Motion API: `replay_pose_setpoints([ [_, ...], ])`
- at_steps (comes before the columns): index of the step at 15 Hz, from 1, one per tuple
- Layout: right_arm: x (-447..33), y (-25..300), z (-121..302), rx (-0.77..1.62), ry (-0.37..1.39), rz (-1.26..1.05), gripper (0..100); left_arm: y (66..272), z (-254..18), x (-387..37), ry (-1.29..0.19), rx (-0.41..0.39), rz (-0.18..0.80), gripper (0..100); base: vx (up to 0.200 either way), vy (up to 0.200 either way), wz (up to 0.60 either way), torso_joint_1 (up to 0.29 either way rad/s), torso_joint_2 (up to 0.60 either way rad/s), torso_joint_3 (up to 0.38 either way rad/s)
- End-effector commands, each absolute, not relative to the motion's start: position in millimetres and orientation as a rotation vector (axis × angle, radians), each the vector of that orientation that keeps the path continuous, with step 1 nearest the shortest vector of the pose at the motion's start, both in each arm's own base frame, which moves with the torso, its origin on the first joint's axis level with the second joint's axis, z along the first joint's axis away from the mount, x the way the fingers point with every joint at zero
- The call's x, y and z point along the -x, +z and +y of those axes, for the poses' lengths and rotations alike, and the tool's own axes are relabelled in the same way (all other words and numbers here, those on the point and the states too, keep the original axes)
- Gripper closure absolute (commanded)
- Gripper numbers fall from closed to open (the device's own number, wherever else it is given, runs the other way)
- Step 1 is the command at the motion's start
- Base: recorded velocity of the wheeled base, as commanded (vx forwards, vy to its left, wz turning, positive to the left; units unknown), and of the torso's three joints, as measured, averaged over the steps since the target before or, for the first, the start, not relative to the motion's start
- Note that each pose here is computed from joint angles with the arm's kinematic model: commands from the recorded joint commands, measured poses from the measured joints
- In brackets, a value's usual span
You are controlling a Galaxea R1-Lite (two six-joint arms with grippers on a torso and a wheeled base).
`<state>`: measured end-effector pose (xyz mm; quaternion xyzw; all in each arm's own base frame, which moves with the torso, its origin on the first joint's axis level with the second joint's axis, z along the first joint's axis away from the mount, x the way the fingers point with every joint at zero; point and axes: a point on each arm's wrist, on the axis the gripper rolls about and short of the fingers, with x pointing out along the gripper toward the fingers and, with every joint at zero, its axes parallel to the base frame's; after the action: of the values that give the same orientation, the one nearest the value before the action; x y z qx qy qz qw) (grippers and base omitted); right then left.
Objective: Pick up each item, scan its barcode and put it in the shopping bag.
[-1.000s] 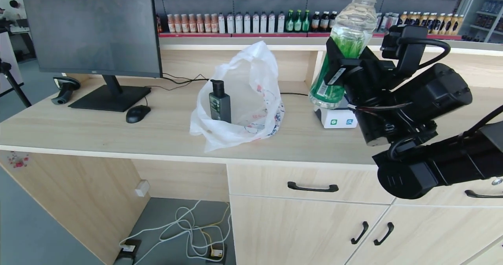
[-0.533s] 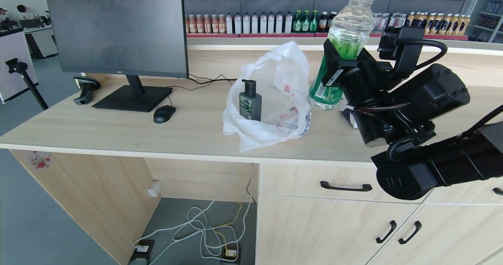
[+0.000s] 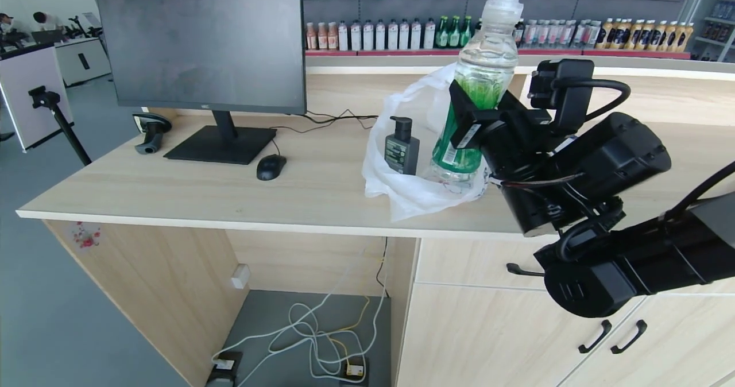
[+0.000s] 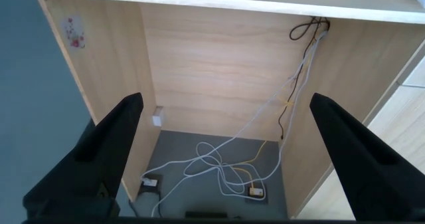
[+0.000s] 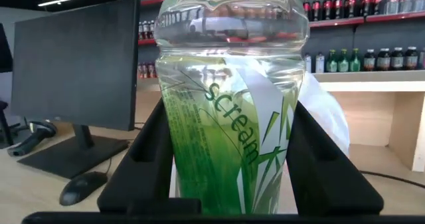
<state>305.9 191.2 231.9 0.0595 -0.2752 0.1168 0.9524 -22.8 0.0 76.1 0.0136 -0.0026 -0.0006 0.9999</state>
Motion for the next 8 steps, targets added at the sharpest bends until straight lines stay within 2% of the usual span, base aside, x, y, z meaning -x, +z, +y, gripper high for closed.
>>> replay_pose_setpoints([
  [1, -305.1, 228.1, 195.4, -0.119, 0.25, -0.549, 100, 76.1, 0.0, 22.7, -0.001, -0.028, -0.005, 0, 0.0, 0.0, 0.0, 0.0, 0.0, 0.0],
  [6, -306.9, 225.3, 195.9, -0.117, 0.25, -0.542, 100, 76.1, 0.0, 22.8, -0.001, -0.026, -0.006, 0, 0.2, 0.0, 0.0, -0.001, 0.0, 0.004],
  [8, -306.8, 224.9, 195.9, -0.115, 0.25, -0.541, 100, 76.1, 0.0, 22.7, -0.001, -0.026, -0.005, 0, 0.0, 0.0, 0.0, 0.0, 0.0, 0.0],
])
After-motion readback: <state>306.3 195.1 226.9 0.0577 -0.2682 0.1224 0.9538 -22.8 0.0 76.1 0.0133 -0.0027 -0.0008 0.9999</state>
